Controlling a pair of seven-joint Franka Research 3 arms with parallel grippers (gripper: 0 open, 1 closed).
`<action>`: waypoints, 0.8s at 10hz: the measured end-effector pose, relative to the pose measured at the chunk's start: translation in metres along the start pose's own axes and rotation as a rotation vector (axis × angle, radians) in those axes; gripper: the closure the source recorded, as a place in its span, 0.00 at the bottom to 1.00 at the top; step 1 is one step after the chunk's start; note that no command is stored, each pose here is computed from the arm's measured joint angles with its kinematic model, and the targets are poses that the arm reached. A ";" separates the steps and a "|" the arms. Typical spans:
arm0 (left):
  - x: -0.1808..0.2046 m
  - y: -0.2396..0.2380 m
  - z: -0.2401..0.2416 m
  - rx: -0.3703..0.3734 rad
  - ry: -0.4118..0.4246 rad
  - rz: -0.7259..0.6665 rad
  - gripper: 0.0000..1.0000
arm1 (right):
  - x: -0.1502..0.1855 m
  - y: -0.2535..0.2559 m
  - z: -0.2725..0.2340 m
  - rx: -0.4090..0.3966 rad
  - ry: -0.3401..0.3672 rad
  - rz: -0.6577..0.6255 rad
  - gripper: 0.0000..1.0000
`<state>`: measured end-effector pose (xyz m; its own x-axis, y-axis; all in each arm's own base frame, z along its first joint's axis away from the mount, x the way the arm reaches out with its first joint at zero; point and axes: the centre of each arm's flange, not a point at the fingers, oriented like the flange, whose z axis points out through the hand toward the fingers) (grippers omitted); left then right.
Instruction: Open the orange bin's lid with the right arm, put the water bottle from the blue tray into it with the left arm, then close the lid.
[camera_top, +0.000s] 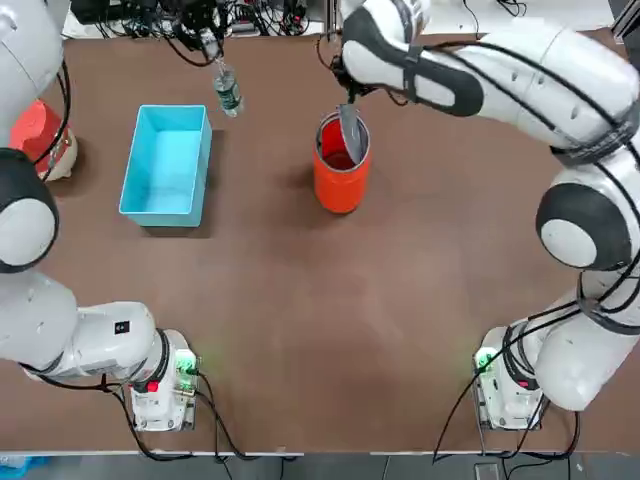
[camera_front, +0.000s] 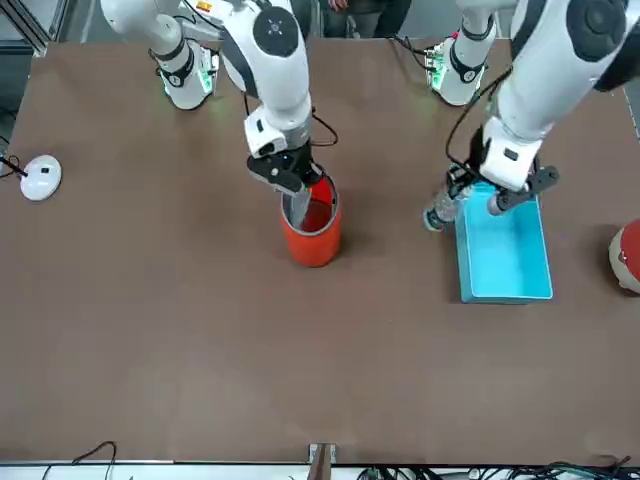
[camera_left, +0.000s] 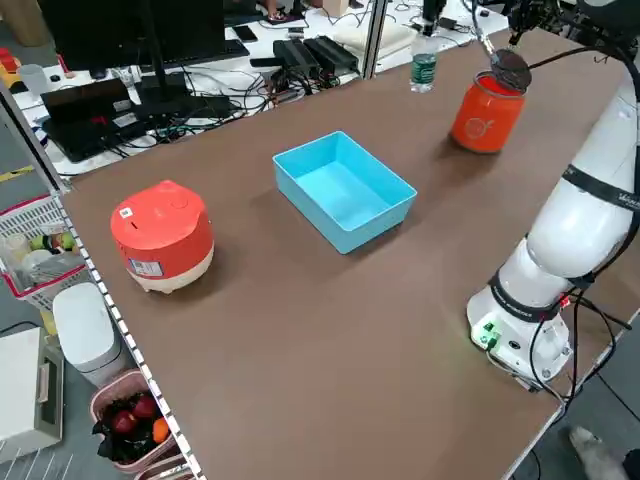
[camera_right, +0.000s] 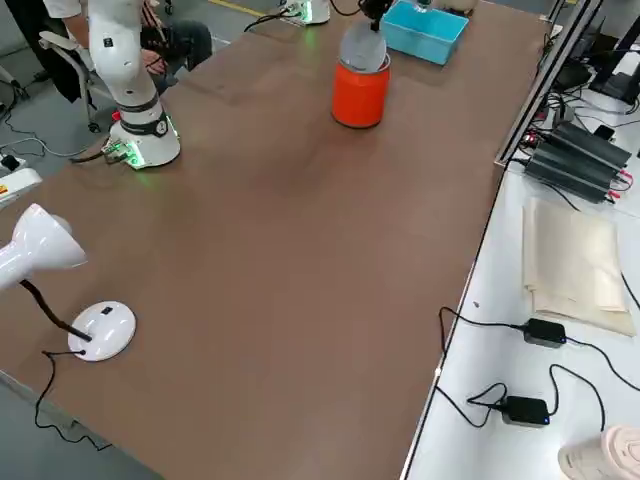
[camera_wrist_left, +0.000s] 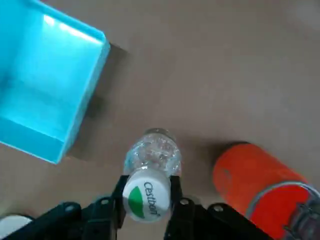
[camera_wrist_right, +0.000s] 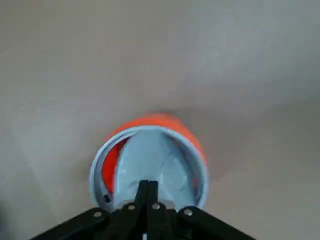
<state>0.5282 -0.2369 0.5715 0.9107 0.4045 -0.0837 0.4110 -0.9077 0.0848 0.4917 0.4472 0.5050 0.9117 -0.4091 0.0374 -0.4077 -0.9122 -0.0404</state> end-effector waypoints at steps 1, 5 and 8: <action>-0.016 0.016 -0.002 -0.027 -0.024 -0.015 0.63 | 0.019 0.016 -0.013 -0.008 -0.003 0.010 0.99; -0.076 0.094 0.012 -0.147 -0.059 -0.060 0.63 | 0.074 0.064 -0.036 -0.035 -0.018 0.010 0.99; -0.126 0.151 0.059 -0.158 -0.027 -0.119 0.63 | 0.076 0.066 -0.034 -0.039 -0.021 0.012 0.99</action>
<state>0.4733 -0.4313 0.5364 0.8547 0.5030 -0.1286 0.5191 -0.8240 0.2270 0.5326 0.3547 0.5390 0.9073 -0.4201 0.0161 -0.4201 -0.9075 -0.0021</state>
